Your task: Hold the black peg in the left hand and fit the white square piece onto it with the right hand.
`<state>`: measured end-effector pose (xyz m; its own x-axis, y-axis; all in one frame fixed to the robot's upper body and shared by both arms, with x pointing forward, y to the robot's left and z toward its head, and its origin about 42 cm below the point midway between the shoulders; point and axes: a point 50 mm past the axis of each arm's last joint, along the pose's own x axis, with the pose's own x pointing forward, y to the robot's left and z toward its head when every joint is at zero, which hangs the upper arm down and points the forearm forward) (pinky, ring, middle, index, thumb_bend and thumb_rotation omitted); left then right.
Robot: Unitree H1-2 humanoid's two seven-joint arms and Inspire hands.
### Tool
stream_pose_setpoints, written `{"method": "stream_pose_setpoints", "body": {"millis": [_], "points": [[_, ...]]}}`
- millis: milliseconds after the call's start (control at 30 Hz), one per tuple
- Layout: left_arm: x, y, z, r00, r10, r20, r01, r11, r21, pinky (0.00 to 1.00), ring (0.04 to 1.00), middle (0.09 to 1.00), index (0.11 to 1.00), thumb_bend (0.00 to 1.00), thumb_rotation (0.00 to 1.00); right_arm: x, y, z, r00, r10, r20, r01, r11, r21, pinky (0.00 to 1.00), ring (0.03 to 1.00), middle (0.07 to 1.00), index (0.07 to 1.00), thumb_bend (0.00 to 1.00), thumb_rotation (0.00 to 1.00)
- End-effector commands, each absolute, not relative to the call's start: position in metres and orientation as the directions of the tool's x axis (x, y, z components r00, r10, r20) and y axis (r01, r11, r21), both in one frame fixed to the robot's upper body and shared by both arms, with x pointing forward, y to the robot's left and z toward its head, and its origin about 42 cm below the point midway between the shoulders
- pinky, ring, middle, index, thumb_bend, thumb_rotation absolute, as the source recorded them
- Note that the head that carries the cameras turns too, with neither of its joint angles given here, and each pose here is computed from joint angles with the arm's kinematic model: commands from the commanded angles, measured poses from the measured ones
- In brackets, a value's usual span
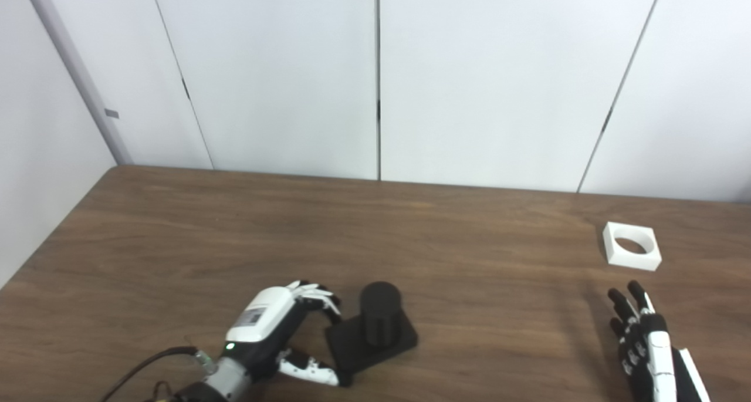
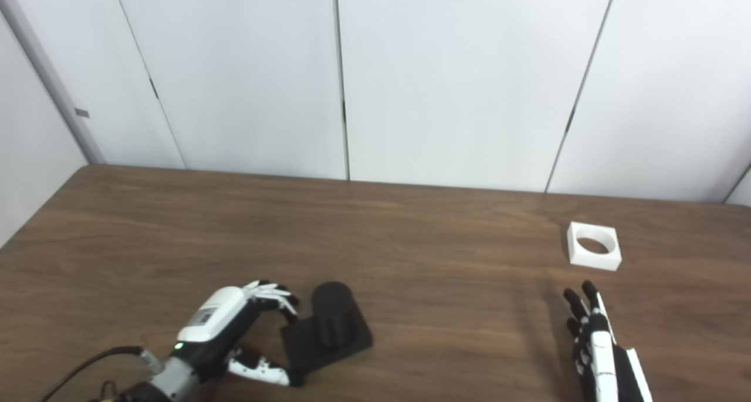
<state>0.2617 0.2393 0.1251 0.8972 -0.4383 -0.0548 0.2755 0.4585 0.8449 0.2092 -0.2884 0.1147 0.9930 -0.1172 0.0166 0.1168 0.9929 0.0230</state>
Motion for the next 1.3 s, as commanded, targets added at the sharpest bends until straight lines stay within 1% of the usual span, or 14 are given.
{"method": "stream_pose_setpoints", "body": {"millis": [0, 133, 333, 400, 467, 567, 633, 900, 1000, 1133, 1267], "points": [[0.256, 0.229, 0.123, 0.855, -0.511, -0.092, 0.327, 0.394, 0.859, 0.99, 0.873, 0.778, 0.49, 0.49, 0.05, 0.207, -0.275, 0.116, 0.993, -0.115, 0.03, 0.113, 0.991, 0.067, 1.0, 1.0, 0.95, 1.0, 0.56, 1.0], [0.251, 0.216, 0.119, 0.821, -0.562, -0.101, 0.353, 0.36, 0.864, 0.97, 0.868, 0.783, 0.491, 0.49, 0.05, 0.206, -0.272, 0.118, 0.992, -0.127, 0.017, 0.125, 0.99, 0.071, 1.0, 1.0, 0.943, 1.0, 0.55, 1.0], [0.248, 0.203, 0.112, 0.781, -0.616, -0.105, 0.391, 0.351, 0.851, 0.95, 0.848, 0.769, 0.489, 0.5, 0.05, 0.206, -0.269, 0.121, 0.991, -0.135, 0.024, 0.133, 0.989, 0.072, 1.0, 1.0, 0.937, 1.0, 0.52, 1.0], [0.248, 0.201, 0.111, 0.773, -0.626, -0.108, 0.399, 0.346, 0.849, 0.95, 0.846, 0.767, 0.489, 0.5, 0.05, 0.206, -0.269, 0.121, 0.991, -0.133, 0.026, 0.131, 0.988, 0.077, 1.0, 1.0, 0.936, 1.0, 0.52, 1.0], [0.247, 0.199, 0.109, 0.765, -0.634, -0.117, 0.41, 0.338, 0.847, 0.95, 0.851, 0.768, 0.488, 0.5, 0.05, 0.205, -0.268, 0.121, 0.991, -0.13, 0.026, 0.128, 0.989, 0.074, 1.0, 1.0, 0.938, 1.0, 0.54, 1.0], [0.247, 0.198, 0.106, 0.76, -0.64, -0.118, 0.413, 0.335, 0.847, 0.95, 0.844, 0.764, 0.488, 0.5, 0.05, 0.206, -0.267, 0.122, 0.991, -0.129, 0.023, 0.127, 0.99, 0.068, 1.0, 1.0, 0.943, 1.0, 0.57, 1.0], [0.249, 0.2, 0.106, 0.756, -0.643, -0.122, 0.416, 0.327, 0.849, 0.94, 0.844, 0.765, 0.489, 0.5, 0.05, 0.207, -0.267, 0.123, 0.992, -0.126, 0.025, 0.124, 0.99, 0.064, 1.0, 1.0, 0.945, 1.0, 0.56, 1.0], [0.258, 0.206, 0.106, 0.755, -0.642, -0.135, 0.42, 0.315, 0.851, 0.95, 0.856, 0.769, 0.489, 0.5, 0.05, 0.206, -0.267, 0.124, 0.991, -0.131, 0.014, 0.13, 0.99, 0.058, 1.0, 1.0, 0.944, 1.0, 0.55, 1.0], [0.262, 0.208, 0.106, 0.749, -0.647, -0.145, 0.422, 0.298, 0.856, 0.95, 0.856, 0.769, 0.49, 0.5, 0.05, 0.206, -0.266, 0.125, 0.991, -0.133, 0.015, 0.132, 0.989, 0.065, 1.0, 1.0, 0.944, 1.0, 0.56, 1.0], [0.268, 0.212, 0.107, 0.74, -0.654, -0.157, 0.423, 0.27, 0.865, 0.95, 0.858, 0.772, 0.49, 0.5, 0.05, 0.205, -0.265, 0.126, 0.991, -0.129, 0.021, 0.128, 0.99, 0.065, 1.0, 1.0, 0.942, 1.0, 0.53, 1.0], [0.273, 0.214, 0.11, 0.737, -0.656, -0.161, 0.418, 0.256, 0.872, 0.96, 0.865, 0.774, 0.49, 0.5, 0.05, 0.206, -0.265, 0.126, 0.992, -0.127, 0.019, 0.126, 0.991, 0.055, 1.0, 1.0, 0.944, 1.0, 0.56, 1.0]]}}
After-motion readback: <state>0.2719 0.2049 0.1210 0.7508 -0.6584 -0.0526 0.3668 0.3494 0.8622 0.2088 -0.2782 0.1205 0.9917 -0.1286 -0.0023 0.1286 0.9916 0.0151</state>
